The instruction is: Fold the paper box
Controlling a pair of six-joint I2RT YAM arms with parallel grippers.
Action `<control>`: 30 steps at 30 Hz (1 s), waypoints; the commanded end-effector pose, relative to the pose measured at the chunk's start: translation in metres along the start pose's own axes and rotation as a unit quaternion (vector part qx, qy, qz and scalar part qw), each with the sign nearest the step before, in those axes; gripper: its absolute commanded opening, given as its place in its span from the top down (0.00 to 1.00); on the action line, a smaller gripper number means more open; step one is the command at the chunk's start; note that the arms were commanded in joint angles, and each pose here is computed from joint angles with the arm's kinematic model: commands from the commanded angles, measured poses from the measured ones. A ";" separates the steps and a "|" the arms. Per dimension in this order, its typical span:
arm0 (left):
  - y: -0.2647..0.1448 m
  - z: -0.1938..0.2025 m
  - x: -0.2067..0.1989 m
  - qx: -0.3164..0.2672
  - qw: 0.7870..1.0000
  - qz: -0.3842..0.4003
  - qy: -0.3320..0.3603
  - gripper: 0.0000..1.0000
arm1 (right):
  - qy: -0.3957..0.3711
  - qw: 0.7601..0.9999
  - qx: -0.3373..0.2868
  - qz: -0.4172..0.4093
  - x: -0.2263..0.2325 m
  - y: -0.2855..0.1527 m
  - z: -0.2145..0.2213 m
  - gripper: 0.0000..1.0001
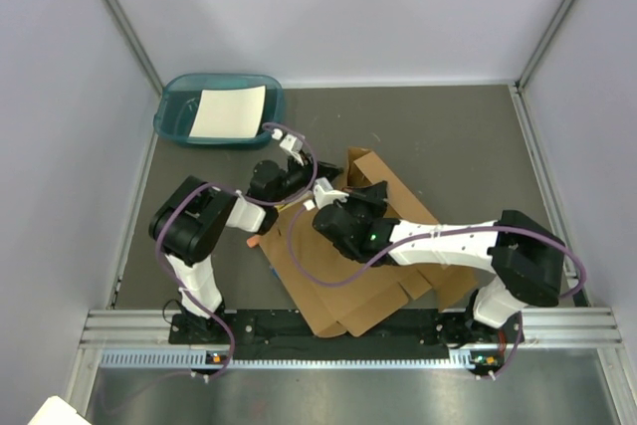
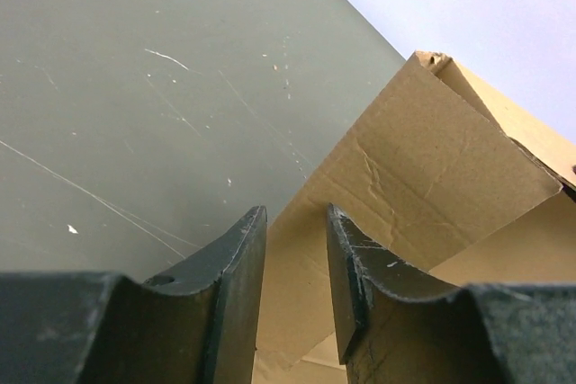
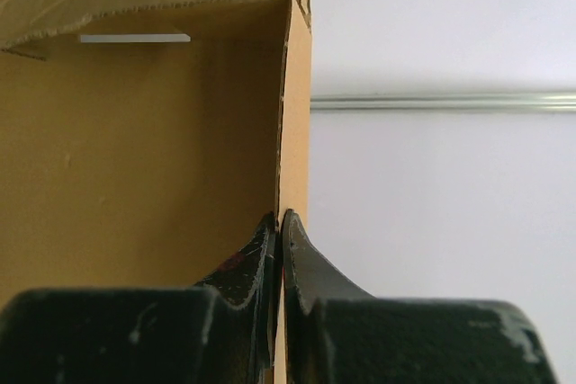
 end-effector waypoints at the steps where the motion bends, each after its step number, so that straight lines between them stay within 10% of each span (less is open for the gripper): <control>1: -0.002 0.003 -0.024 -0.003 0.997 0.082 0.013 0.61 | -0.015 0.992 -0.046 -0.118 0.036 -0.010 0.009 1.00; 21: -0.018 0.009 -0.025 -0.030 0.991 0.102 0.081 0.40 | -0.004 0.988 -0.047 -0.149 0.034 -0.015 0.013 1.00; 26: -0.016 0.002 -0.028 -0.062 0.987 0.116 0.090 0.01 | 0.002 0.986 -0.047 -0.157 0.034 -0.015 0.014 1.00; 30: -0.014 0.002 -0.031 -0.067 0.984 0.145 0.085 0.01 | 0.000 0.986 -0.047 -0.159 0.034 -0.016 0.014 1.00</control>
Point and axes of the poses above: each gripper's point midway between its finger pads, its own y axis out along the fingers, its own x axis along the line the jaws close on, z = x × y, the point moved 10 cm from there along -y, back along the fingers, and after that the axes turned 2 degrees about y, right-handed, at the moved point
